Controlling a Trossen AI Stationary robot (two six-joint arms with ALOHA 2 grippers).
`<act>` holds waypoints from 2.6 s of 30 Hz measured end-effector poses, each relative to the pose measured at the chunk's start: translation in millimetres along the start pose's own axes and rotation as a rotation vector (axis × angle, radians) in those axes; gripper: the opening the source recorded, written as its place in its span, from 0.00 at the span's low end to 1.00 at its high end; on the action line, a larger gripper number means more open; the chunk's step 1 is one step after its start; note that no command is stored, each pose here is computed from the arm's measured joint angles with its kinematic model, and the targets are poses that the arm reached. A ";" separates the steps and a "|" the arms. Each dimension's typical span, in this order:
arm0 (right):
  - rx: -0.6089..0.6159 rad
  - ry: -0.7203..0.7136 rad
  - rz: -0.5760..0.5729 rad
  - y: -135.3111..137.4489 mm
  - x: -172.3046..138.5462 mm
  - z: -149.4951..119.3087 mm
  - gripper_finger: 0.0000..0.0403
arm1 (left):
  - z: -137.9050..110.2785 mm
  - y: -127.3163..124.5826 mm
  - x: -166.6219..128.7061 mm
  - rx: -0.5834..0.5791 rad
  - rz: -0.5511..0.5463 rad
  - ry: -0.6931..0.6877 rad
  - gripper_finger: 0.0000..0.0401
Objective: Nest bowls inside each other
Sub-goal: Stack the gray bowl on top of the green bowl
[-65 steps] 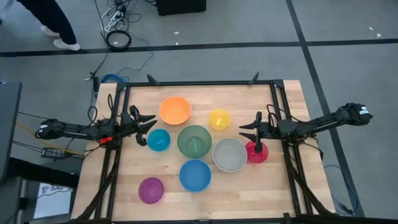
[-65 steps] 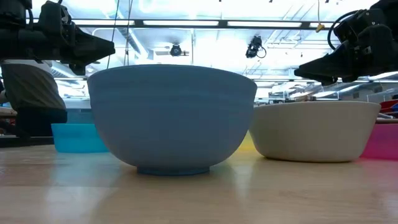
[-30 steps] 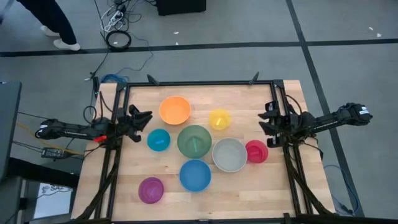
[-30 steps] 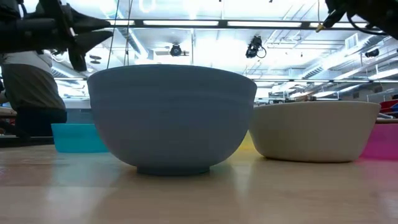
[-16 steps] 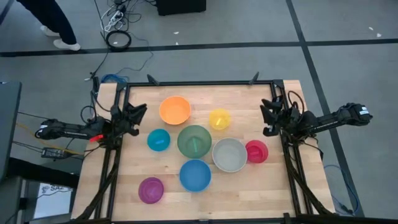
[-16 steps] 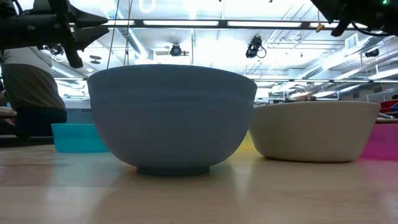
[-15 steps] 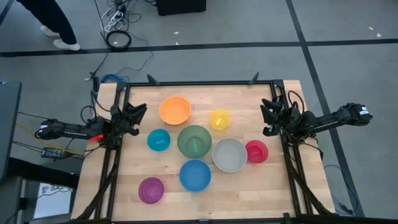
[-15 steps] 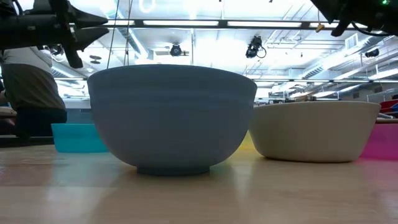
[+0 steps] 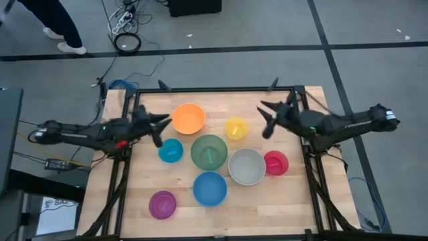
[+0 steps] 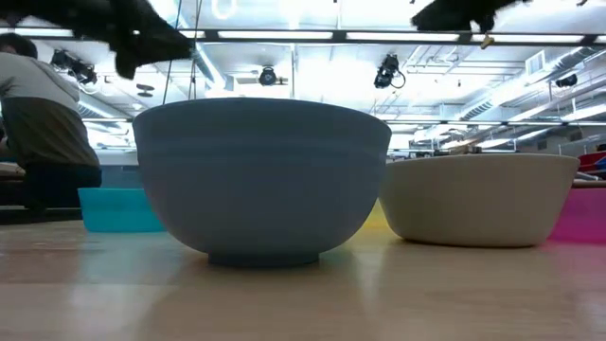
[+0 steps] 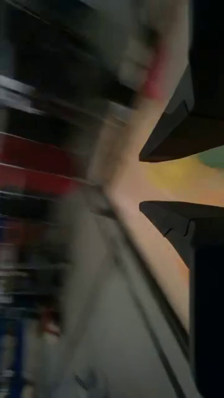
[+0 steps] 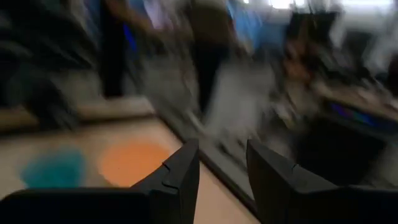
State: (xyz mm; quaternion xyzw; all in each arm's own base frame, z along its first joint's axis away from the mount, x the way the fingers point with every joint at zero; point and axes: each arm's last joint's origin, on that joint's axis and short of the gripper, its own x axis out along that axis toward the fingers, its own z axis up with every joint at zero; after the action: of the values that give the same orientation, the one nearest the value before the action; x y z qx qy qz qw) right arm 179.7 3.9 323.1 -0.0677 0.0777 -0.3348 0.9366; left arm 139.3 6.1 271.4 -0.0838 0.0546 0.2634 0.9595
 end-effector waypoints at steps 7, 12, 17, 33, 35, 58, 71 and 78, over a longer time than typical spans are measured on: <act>0.000 0.666 -0.060 5.9 28.1 34.7 0.27 | 35.1 -26.8 37.0 0.336 0.111 0.542 0.30; -0.015 0.966 0.006 30.3 40.7 10.3 0.27 | 31.9 -41.3 58.7 0.500 0.009 0.740 0.30; -0.004 1.105 0.071 55.5 38.7 -18.3 0.28 | 21.4 -41.2 69.3 0.621 -0.007 0.814 0.30; 0.155 1.179 0.175 91.5 45.9 -80.1 0.40 | 14.4 -27.8 84.2 0.775 0.024 0.895 0.30; 0.142 1.193 0.166 93.2 47.0 -88.3 0.40 | 14.4 -25.6 86.5 0.785 0.027 0.898 0.30; 0.096 1.184 0.289 88.3 76.4 -111.6 0.02 | 16.5 -18.7 98.8 0.789 0.046 0.865 0.30; 0.254 0.796 0.444 69.9 78.0 -15.1 0.00 | 22.7 -23.2 106.4 0.777 0.037 0.758 0.30; 0.288 0.636 0.437 83.1 127.9 -26.6 0.00 | 29.1 -24.6 110.4 0.789 0.085 0.689 0.30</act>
State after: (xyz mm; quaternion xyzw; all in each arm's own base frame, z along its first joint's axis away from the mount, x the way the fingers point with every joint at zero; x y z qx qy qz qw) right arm 323.6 -15.9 269.4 0.1890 0.3283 -0.1397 0.9149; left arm 248.1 45.6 286.7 0.2047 0.4654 0.2189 0.8328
